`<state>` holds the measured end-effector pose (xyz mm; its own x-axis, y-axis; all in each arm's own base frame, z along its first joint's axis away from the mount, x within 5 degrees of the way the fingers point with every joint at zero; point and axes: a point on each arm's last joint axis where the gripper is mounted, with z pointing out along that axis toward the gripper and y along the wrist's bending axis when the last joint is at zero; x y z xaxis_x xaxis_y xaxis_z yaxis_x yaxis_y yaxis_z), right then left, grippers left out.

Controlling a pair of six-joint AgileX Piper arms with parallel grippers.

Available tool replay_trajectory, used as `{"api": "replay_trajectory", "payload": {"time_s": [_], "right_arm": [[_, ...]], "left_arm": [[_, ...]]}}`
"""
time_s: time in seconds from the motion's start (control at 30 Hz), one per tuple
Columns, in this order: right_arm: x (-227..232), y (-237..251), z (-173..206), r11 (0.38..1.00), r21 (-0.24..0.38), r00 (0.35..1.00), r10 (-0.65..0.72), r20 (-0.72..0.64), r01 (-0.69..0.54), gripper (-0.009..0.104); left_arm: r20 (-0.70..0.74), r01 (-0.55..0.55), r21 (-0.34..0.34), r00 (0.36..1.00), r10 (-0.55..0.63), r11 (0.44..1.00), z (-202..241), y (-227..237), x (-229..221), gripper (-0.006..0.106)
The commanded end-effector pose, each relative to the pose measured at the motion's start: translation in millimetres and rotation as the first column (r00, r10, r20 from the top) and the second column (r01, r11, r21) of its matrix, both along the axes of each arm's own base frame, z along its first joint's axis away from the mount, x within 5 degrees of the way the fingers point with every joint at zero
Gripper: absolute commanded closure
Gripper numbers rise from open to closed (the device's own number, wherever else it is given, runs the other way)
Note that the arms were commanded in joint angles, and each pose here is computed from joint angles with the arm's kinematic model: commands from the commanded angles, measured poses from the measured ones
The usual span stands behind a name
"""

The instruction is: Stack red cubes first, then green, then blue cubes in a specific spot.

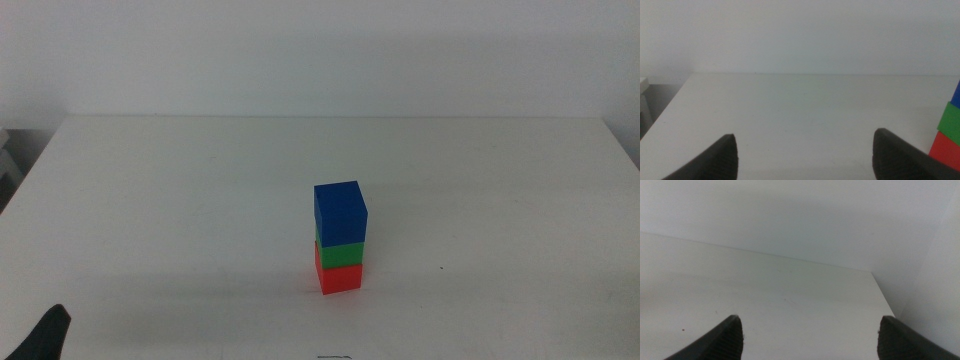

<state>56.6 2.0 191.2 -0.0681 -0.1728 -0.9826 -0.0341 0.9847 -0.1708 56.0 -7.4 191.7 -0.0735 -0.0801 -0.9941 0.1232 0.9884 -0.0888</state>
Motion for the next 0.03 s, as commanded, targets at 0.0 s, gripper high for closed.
{"api": "replay_trajectory", "payload": {"time_s": [0.0], "right_arm": [[-2.3,-1.5,14.1,1.000,-0.019,0.993,-0.018,0.118,0.021,0.001]], "left_arm": [[0.105,0.000,-0.027,0.994,0.003,1.000,10.0,0.3,-1.6,0.011]]}}
